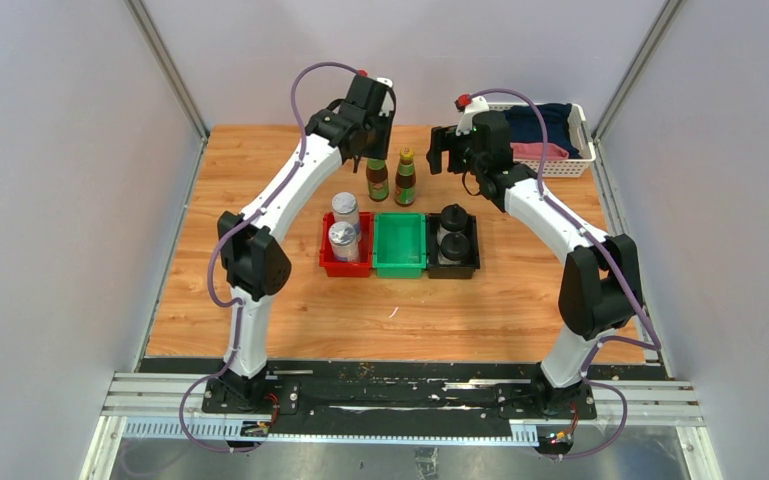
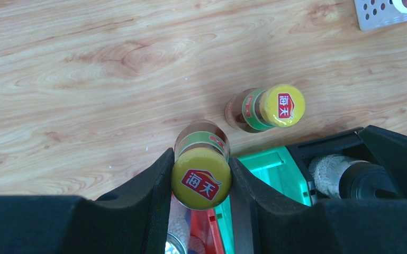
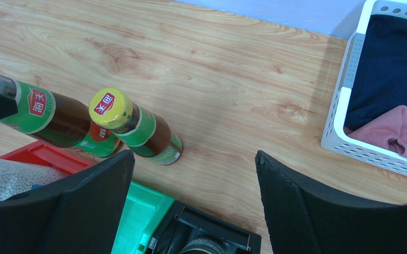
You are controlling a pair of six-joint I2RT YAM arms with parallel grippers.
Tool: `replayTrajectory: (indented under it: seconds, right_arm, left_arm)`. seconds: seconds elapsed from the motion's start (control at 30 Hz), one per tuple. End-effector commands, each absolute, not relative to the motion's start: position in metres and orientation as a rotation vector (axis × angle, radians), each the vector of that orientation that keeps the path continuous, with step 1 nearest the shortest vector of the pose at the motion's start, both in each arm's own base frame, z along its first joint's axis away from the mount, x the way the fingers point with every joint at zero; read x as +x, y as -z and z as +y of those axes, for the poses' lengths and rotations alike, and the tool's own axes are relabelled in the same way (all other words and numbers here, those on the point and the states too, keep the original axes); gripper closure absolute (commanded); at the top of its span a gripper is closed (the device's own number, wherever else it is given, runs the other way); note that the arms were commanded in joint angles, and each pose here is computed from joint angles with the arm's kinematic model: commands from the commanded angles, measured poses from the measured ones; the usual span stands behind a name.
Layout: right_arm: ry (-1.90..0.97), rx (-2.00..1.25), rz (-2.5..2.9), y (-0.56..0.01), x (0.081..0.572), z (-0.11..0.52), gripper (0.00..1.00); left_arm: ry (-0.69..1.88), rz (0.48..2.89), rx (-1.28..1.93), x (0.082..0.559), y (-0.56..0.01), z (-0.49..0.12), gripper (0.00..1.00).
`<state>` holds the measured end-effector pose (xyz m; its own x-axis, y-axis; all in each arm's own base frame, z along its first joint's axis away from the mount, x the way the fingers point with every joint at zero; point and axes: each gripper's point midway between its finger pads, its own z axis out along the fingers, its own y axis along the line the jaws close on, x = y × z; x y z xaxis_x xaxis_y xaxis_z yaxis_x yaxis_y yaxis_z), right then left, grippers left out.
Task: Organize the condiment bottles
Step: Pick up the bottle from the center of the board, then place the bottle in the storage box.
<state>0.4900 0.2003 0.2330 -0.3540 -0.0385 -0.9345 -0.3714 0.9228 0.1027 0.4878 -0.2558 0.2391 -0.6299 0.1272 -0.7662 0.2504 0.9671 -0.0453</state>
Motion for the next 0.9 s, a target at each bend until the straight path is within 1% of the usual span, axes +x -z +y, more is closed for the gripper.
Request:
replayTrajectory:
  seconds: [0.0, 0.87]
  right_arm:
    - [-0.343, -0.270, 1.878, -0.250, 0.491, 0.190, 0.12]
    - [-0.349, -0.266, 1.874, -0.249, 0.488, 0.190, 0.12]
  left_arm:
    - [0.241, 2.113, 0.264, 0.491, -0.293, -0.266, 1.00]
    - [0.243, 2.086, 0.285, 0.481, -0.305, -0.275, 1.00]
